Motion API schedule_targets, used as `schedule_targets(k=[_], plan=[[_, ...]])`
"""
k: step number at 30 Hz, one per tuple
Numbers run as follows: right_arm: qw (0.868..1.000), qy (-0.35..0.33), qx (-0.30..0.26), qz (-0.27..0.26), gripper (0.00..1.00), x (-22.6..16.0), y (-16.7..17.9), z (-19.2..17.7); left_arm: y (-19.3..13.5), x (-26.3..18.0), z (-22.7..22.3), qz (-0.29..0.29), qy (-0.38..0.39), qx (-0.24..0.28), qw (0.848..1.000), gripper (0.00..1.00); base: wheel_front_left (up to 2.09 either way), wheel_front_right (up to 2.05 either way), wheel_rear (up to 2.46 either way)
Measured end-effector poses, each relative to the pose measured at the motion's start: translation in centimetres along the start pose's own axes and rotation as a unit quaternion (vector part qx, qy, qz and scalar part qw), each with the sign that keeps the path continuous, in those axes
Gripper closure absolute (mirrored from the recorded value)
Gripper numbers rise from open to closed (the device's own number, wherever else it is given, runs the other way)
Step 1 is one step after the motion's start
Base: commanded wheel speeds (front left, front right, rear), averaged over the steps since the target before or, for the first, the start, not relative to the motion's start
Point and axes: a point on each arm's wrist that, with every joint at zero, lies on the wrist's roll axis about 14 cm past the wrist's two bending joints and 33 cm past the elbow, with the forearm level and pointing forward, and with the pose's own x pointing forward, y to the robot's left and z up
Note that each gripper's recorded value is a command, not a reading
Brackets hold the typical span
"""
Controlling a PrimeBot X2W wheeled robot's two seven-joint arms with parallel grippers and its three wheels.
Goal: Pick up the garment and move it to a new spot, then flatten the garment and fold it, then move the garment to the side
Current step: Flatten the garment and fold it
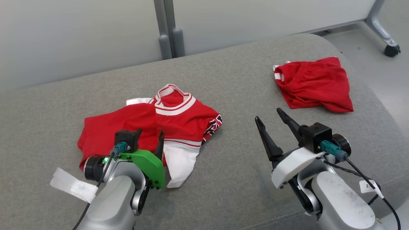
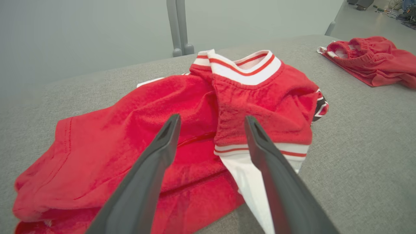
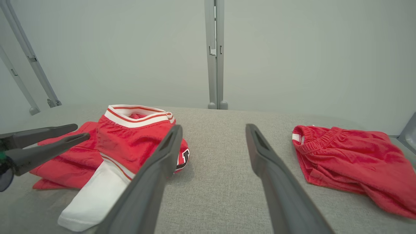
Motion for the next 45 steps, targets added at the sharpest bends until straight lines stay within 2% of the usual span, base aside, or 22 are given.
schedule_targets(k=[11, 12, 13, 14, 15, 16, 24, 31, 36, 44, 45], plan=[[0.998, 0.011, -0.009, -0.056, 0.00, -0.7, -4.0, -0.5, -1.5, 3.5, -1.1, -0.026, 0.027, -0.006, 0.999, 0.00, 0.00, 0.00, 0.00], [0.998, 0.012, -0.009, -0.062, 0.00, -0.7, -4.4, -0.6, -1.7, 3.6, -1.3, -0.030, 0.032, -0.005, 0.999, 0.22, 0.00, 0.00, 0.00], [0.997, 0.014, -0.010, -0.070, 0.00, -0.8, -4.8, -0.7, -1.9, 3.8, -1.5, -0.034, 0.035, -0.004, 0.999, 0.51, 0.00, 0.00, 0.00], [0.997, 0.016, -0.010, -0.074, 0.00, -0.9, -5.1, -0.8, -2.1, 4.0, -1.6, -0.039, 0.036, -0.003, 0.999, 0.64, 0.00, 0.00, 0.00], [0.997, 0.018, -0.011, -0.076, 0.00, -0.9, -5.3, -1.0, -2.4, 4.2, -1.5, -0.044, 0.035, 0.000, 0.998, 0.93, 0.00, 0.00, 0.00], [0.997, 0.018, -0.011, -0.078, 0.00, -1.0, -5.5, -1.0, -2.7, 4.4, -1.3, -0.049, 0.033, 0.002, 0.998, 1.00, 0.00, 0.00, 0.00], [0.997, 0.018, -0.008, -0.078, 0.00, -0.9, -5.3, -1.2, -4.3, 5.8, 2.2, -0.082, -0.011, 0.018, 0.996, 1.00, 0.00, 0.00, 0.00], [0.997, 0.010, -0.002, -0.077, 0.00, -0.9, -4.7, -0.7, -7.8, 6.9, 4.3, -0.137, -0.033, 0.045, 0.989, 1.00, 0.00, 0.00, 0.00], [0.995, 0.017, 0.000, -0.099, 0.00, -1.9, -5.8, -1.0, -10.5, 7.7, 2.8, -0.175, 0.003, 0.068, 0.982, 1.00, 0.00, 0.00, 0.00], [0.990, 0.023, 0.004, -0.138, 0.00, -3.2, -7.5, -1.2, -14.1, 8.3, -0.7, -0.217, 0.064, 0.068, 0.972, 1.00, 0.00, 0.00, 0.00], [0.989, 0.022, 0.003, -0.143, 0.00, -3.3, -7.8, -1.1, -14.6, 8.4, -1.0, -0.222, 0.069, 0.067, 0.970, 0.89, 0.00, 0.00, 0.00]])
